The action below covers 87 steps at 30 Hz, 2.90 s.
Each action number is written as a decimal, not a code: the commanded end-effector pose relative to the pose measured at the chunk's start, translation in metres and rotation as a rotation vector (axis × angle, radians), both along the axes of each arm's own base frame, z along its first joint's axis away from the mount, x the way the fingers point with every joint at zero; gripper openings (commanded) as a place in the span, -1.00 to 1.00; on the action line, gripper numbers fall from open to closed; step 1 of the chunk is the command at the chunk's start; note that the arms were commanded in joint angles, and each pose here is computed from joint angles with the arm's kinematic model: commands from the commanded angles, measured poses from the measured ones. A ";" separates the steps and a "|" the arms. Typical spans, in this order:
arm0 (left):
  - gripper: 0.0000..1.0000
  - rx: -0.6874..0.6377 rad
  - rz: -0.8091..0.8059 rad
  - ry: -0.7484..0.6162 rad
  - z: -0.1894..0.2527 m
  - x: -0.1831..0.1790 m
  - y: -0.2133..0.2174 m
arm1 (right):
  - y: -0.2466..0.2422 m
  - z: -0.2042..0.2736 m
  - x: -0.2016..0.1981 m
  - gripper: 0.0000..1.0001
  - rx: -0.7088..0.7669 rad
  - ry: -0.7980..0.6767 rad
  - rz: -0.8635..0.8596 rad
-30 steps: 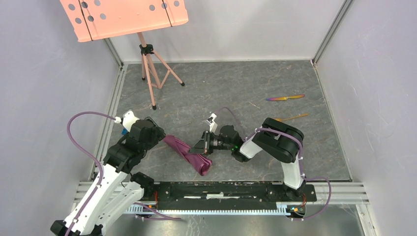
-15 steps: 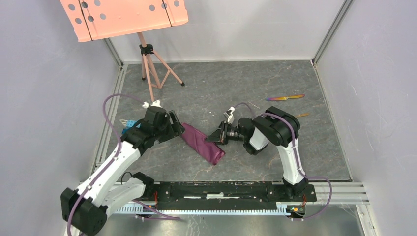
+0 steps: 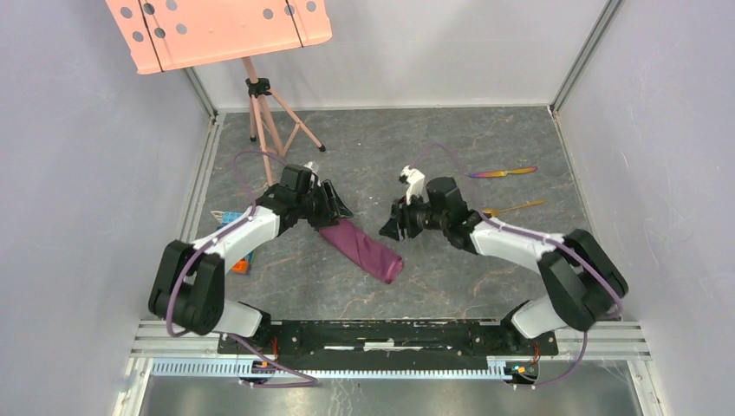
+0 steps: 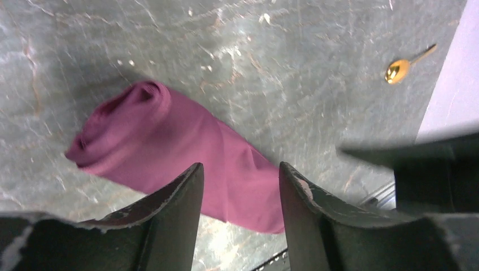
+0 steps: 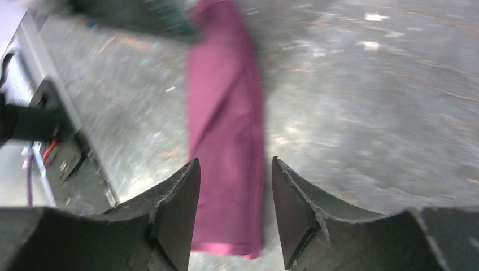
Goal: Fold the napkin into a case and place the utensils inside
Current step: Rotate the smaller rectangle-folded napkin at the center of the board, then move the smaller rectangle folded napkin to the center of the board.
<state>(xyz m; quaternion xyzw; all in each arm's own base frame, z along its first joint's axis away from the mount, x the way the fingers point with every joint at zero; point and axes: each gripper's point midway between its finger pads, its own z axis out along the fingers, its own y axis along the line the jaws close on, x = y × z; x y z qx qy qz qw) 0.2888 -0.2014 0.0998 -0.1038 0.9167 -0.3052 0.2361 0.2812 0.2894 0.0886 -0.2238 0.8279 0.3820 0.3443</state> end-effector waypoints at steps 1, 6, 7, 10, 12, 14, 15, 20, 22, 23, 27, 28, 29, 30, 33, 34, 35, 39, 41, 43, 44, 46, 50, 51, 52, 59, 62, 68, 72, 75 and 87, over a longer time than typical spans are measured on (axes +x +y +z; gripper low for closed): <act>0.14 -0.103 0.028 -0.044 0.004 0.036 -0.007 | 0.012 -0.002 -0.065 0.00 -0.081 -0.034 0.178; 0.09 -0.004 0.080 -0.020 -0.030 0.050 0.011 | 0.027 -0.017 -0.092 -0.40 -0.015 0.012 0.235; 0.06 0.005 0.081 -0.002 -0.037 0.050 0.011 | 0.025 -0.024 -0.090 -0.44 -0.027 0.012 0.219; 0.03 0.061 0.111 0.006 -0.054 0.054 0.020 | 0.012 -0.052 -0.075 -0.55 -0.141 -0.013 0.154; 0.03 0.095 0.114 0.017 -0.063 0.055 0.026 | 0.000 -0.066 -0.064 -0.57 -0.209 -0.029 0.099; 0.03 0.127 0.107 0.039 -0.071 0.052 0.029 | -0.008 -0.073 -0.056 -0.57 -0.267 -0.048 0.076; 0.02 0.135 0.109 0.047 -0.073 0.050 0.031 | -0.010 -0.072 -0.051 -0.57 -0.294 -0.062 0.067; 0.05 0.086 0.099 -0.011 -0.038 0.043 0.027 | -0.010 -0.046 -0.043 -0.52 -0.321 -0.114 0.078; 0.10 0.057 0.086 -0.042 -0.017 0.043 0.023 | -0.002 -0.032 -0.047 -0.45 -0.272 -0.114 0.105; 0.12 0.043 0.078 -0.052 -0.009 0.043 0.021 | 0.002 -0.026 -0.049 -0.40 -0.247 -0.110 0.118; 0.22 0.001 0.101 -0.049 -0.006 0.047 0.016 | 0.008 -0.023 -0.052 -0.20 -0.209 -0.097 0.129; 0.22 -0.014 0.106 -0.030 -0.014 0.048 0.014 | 0.008 -0.028 -0.054 -0.18 -0.206 -0.081 0.123; 0.22 -0.033 0.112 -0.021 -0.020 0.050 0.010 | 0.007 -0.032 -0.055 -0.16 -0.201 -0.068 0.113; 0.22 -0.036 0.120 -0.002 -0.030 0.051 0.009 | 0.005 -0.038 -0.058 -0.16 -0.194 -0.052 0.104; 0.22 0.007 0.149 0.027 -0.053 0.051 0.016 | 0.001 -0.049 -0.059 -0.16 -0.184 -0.048 0.069; 0.22 0.028 0.156 0.031 -0.059 0.049 0.020 | -0.001 -0.052 -0.056 -0.16 -0.196 -0.055 0.052; 0.23 0.059 0.168 0.031 -0.064 0.047 0.026 | -0.004 -0.055 -0.052 -0.16 -0.211 -0.065 0.040; 0.28 0.157 0.217 0.047 -0.078 0.031 0.049 | -0.018 -0.069 -0.029 -0.16 -0.330 -0.129 0.011; 0.31 0.183 0.246 0.048 -0.082 0.017 0.060 | -0.022 -0.074 -0.013 -0.16 -0.410 -0.188 0.025; 0.34 0.180 0.260 0.045 -0.082 0.001 0.066 | -0.021 -0.077 0.003 -0.14 -0.470 -0.239 0.027; 0.35 0.176 0.261 0.046 -0.082 -0.006 0.068 | -0.022 -0.077 0.011 -0.13 -0.492 -0.256 0.017; 0.36 0.162 0.255 0.060 -0.081 -0.022 0.070 | -0.019 -0.074 0.030 -0.09 -0.530 -0.307 0.004; 0.38 0.118 0.244 0.086 -0.079 -0.055 0.066 | 0.032 -0.053 0.062 0.01 -0.411 -0.379 0.058; 0.38 0.107 0.246 0.088 -0.078 -0.063 0.063 | 0.055 -0.045 0.065 0.03 -0.336 -0.392 0.100; 0.38 0.094 0.236 0.072 -0.073 -0.070 0.059 | 0.078 -0.037 0.070 0.04 -0.263 -0.394 0.129; 0.50 0.046 0.052 -0.032 -0.023 -0.101 0.026 | 0.165 0.038 0.088 0.10 0.077 -0.241 0.180; 0.63 0.144 0.000 -0.093 0.003 -0.096 0.035 | 0.131 0.057 0.092 0.24 0.056 -0.179 0.108; 0.52 0.309 -0.129 -0.075 0.007 -0.074 0.028 | 0.013 0.058 0.081 0.32 0.069 -0.100 -0.064; 0.46 0.423 -0.192 -0.036 -0.005 -0.063 0.024 | -0.039 0.033 0.054 0.32 0.012 -0.080 -0.114; 0.37 0.435 -0.174 -0.017 -0.008 -0.062 0.025 | -0.054 0.017 0.031 0.32 -0.030 -0.081 -0.104; -0.13 0.389 0.058 0.121 -0.055 -0.098 0.051 | 0.021 0.001 -0.074 0.24 0.208 0.086 0.210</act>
